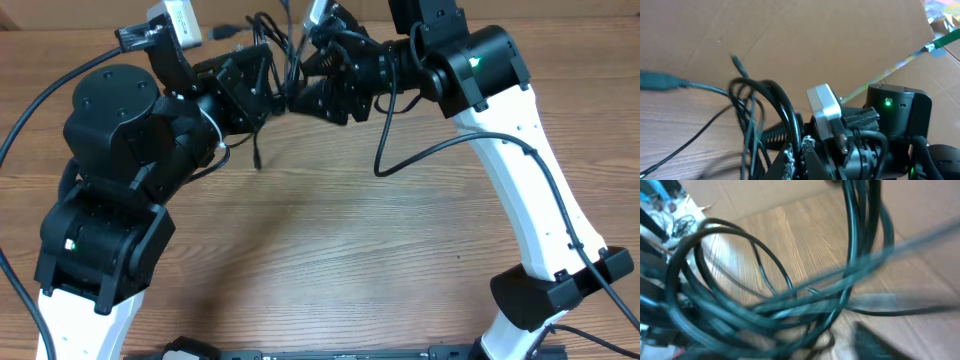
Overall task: Untangle cables
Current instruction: 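Grasp the hanging cables with the right gripper beside the left gripper, then pull the right gripper away from the left to separate cables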
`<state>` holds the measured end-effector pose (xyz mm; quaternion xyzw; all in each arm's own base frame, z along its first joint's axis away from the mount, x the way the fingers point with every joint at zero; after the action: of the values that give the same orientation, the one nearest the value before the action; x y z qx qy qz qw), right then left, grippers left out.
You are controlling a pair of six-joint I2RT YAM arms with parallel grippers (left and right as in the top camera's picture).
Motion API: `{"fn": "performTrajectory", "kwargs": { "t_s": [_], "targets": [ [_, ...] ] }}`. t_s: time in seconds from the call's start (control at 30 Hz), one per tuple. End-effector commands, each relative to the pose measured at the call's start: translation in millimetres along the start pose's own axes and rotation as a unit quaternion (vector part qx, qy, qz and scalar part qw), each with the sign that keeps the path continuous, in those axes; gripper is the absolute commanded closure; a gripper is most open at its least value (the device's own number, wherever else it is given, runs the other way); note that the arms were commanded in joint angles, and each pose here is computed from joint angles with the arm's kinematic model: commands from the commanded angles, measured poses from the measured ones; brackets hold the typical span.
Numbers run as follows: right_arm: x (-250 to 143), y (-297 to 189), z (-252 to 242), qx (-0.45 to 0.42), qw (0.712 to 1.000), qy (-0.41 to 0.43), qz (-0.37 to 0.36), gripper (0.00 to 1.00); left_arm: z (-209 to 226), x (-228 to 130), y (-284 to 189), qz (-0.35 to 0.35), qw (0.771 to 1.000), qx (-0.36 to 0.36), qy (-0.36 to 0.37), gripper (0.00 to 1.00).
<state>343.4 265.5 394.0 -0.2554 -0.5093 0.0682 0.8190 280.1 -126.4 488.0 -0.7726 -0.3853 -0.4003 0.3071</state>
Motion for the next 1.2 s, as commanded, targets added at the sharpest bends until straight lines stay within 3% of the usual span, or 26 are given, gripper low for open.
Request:
{"fn": "performTrajectory", "kwargs": {
  "t_s": [0.0, 0.1, 0.27, 0.37, 0.4, 0.47, 0.5, 0.67, 0.83, 1.17],
  "targets": [
    [3, -3, -4, -0.019, 0.999, 0.033, -0.007, 0.96, -12, 12, -9, -0.014, 1.000, -0.026, 0.001, 0.96],
    [2, -3, -9, -0.035, 0.998, 0.047, -0.005, 0.96, -12, 12, -11, -0.016, 1.000, -0.026, 0.007, 0.96],
    [-1, -14, -42, -0.148, 0.978, 0.143, -0.013, 0.96, -14, 14, -17, -0.024, 0.999, -0.024, 0.023, 0.96],
    [-4, -23, -52, -0.162, 0.970, 0.182, -0.021, 0.96, -13, 15, -18, -0.027, 0.999, -0.022, 0.031, 0.96],
    [-6, -24, -51, -0.154, 0.970, 0.186, -0.017, 0.92, -13, 15, -18, -0.027, 0.999, -0.019, 0.030, 0.96],
    [-12, -23, -44, -0.125, 0.978, 0.166, 0.002, 0.65, -11, 15, -17, -0.027, 0.999, -0.015, 0.030, 0.96],
    [-16, -22, -39, -0.107, 0.983, 0.146, 0.015, 0.56, -10, 15, -17, -0.028, 0.999, -0.012, 0.030, 0.96],
    [-33, -22, -25, -0.061, 0.992, 0.098, 0.061, 0.33, -7, 16, -17, -0.033, 0.999, 0.002, 0.033, 0.96],
    [-39, -22, -21, -0.053, 0.991, 0.102, 0.074, 0.28, -1, 14, -17, -0.031, 0.998, 0.023, 0.055, 0.96],
    [-32, -22, 11, 0.081, 0.996, -0.025, 0.039, 0.28, 3, 11, -17, -0.025, 0.999, 0.036, 0.018, 0.96]
  ]
}}
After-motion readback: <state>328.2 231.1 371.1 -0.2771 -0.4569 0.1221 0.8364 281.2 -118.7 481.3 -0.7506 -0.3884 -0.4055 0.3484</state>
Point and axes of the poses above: each gripper's point midway between its finger pads, its own y axis out along the fingers, its own z axis along the line the jaws close on, x = y × z, the point moved 5 cm from there along -y, back along the fingers, and after that the axes turned 14 degrees about y, right-handed, at the moved point
